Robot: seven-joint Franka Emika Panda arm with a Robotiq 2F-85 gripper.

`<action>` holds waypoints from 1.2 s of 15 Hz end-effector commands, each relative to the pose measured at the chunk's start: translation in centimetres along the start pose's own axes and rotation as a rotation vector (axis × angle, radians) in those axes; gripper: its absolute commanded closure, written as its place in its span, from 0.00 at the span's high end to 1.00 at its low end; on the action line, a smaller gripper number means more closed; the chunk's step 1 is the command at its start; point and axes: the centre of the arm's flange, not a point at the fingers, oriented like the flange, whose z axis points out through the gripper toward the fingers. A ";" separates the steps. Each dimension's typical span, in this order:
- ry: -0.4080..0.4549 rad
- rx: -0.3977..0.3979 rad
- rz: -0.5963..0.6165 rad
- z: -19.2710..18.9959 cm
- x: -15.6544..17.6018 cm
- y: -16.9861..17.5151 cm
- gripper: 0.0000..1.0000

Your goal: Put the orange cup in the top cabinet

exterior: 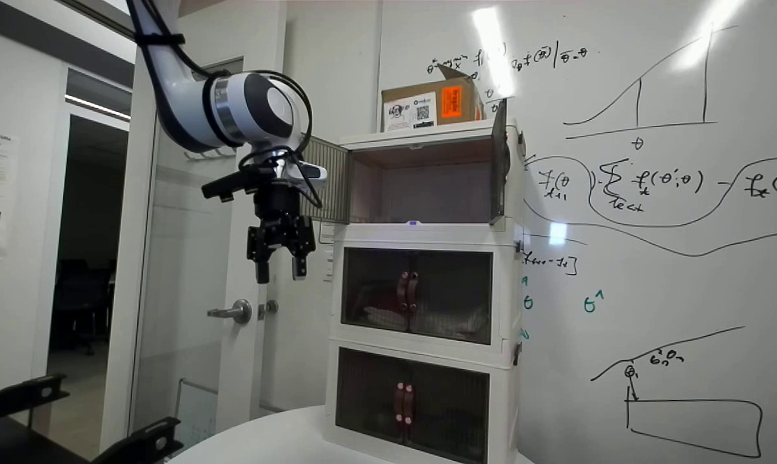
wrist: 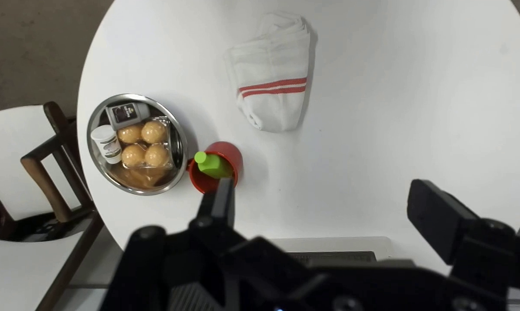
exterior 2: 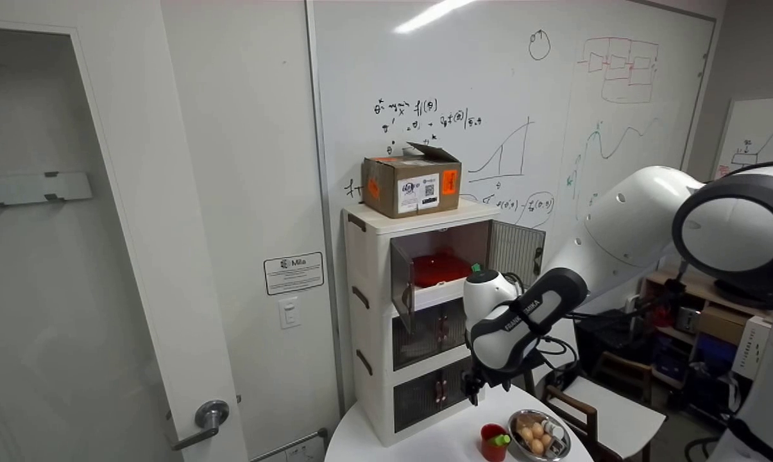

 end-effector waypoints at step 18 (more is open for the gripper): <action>-0.060 0.090 0.008 21.8 12.9 2.7 1.00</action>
